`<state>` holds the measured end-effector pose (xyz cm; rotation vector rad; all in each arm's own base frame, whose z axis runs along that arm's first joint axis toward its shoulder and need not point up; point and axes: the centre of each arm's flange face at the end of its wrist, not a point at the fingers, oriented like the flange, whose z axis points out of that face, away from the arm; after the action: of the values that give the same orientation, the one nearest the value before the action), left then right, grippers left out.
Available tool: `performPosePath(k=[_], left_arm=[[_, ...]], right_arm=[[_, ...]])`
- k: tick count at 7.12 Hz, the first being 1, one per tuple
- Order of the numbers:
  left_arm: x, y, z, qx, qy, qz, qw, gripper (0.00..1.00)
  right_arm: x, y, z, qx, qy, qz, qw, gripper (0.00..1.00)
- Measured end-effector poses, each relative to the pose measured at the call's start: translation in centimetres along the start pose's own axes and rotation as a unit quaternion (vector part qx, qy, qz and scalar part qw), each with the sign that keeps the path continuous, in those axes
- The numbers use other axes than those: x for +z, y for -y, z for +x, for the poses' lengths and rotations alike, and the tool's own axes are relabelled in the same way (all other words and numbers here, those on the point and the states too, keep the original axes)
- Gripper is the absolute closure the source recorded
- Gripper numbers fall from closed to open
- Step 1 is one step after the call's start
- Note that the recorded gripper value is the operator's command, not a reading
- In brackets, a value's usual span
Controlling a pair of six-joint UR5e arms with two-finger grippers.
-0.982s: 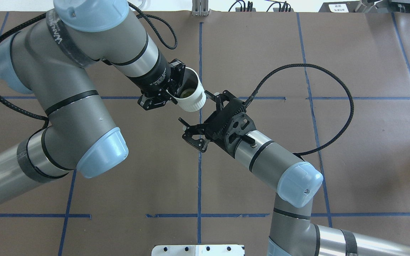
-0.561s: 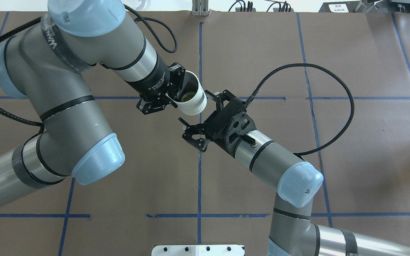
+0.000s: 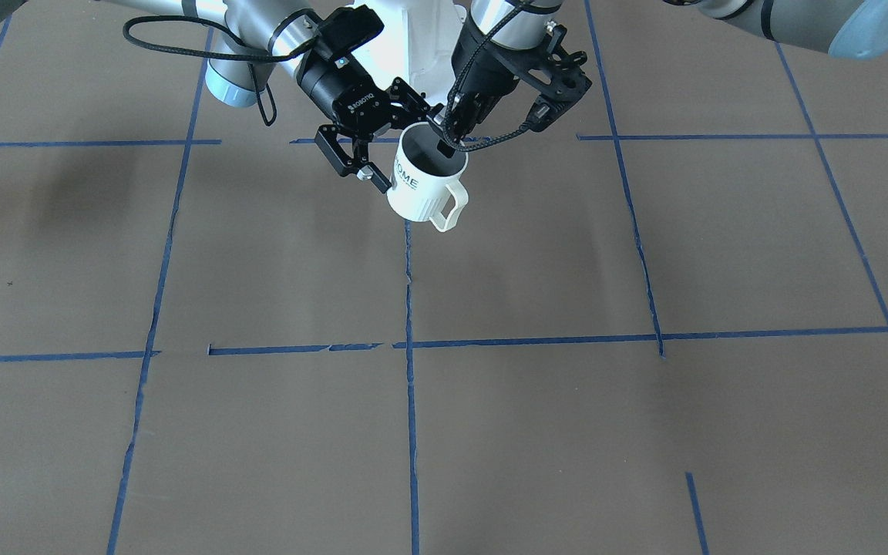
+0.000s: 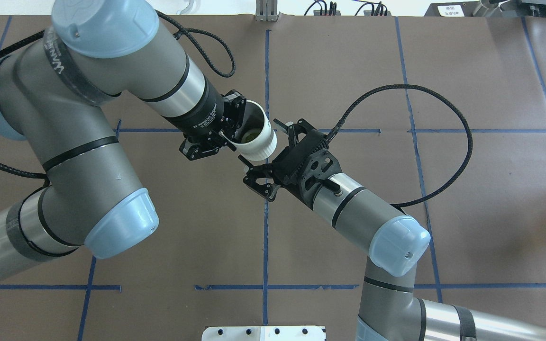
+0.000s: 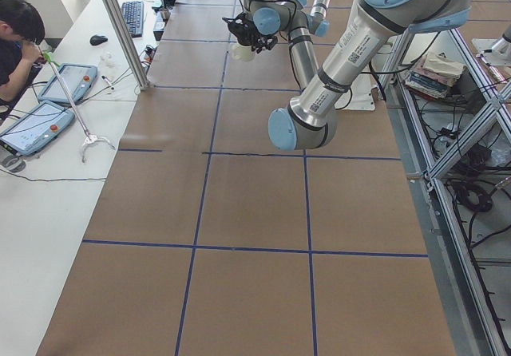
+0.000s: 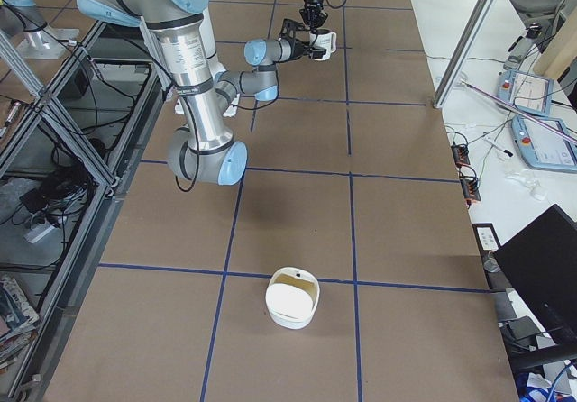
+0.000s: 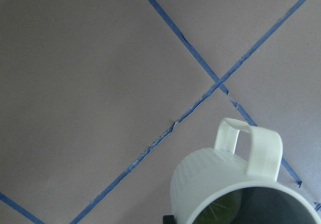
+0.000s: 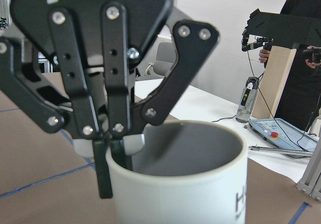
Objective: Left arm hands cup to right arm to dump lemon
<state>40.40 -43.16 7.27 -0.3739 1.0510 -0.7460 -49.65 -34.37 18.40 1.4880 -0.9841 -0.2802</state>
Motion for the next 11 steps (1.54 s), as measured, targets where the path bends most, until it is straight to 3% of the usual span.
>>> performPosePath(k=[2, 3, 4, 5, 6, 9, 11], left_arm=[[-0.8, -1.1, -0.4, 0.005, -0.005, -0.014, 0.9999, 0.91], [-1.0, -1.5, -0.5, 0.005, -0.006, -0.018, 0.9998, 0.84], [-1.0, -1.6, -0.5, 0.005, -0.006, -0.020, 0.9998, 0.42], [-1.3, -1.8, -0.7, 0.014, -0.007, -0.025, 0.9996, 0.00], [-2.3, -2.2, -1.4, 0.052, -0.013, -0.036, 0.9979, 0.00], [-6.7, 0.2, -6.2, 0.158, -0.037, -0.034, 0.9862, 0.00], [-5.6, 3.8, -8.5, 0.202, -0.013, -0.012, 0.9792, 0.00]], right_arm=[[0.0, 0.0, 0.0, 0.000, 0.000, 0.000, 1.0000, 0.02], [0.0, 0.0, 0.0, 0.000, 0.000, 0.000, 1.0000, 0.10], [0.0, 0.0, 0.0, 0.000, 0.000, 0.000, 1.0000, 0.51], [0.0, 0.2, -0.1, 0.002, 0.001, 0.002, 1.0000, 0.81], [0.1, 0.3, -0.3, 0.005, 0.002, 0.003, 1.0000, 0.87], [0.1, -0.1, -0.8, 0.006, 0.005, -0.002, 1.0000, 0.87], [0.1, -0.4, -0.9, 0.008, 0.005, -0.005, 0.9999, 0.89]])
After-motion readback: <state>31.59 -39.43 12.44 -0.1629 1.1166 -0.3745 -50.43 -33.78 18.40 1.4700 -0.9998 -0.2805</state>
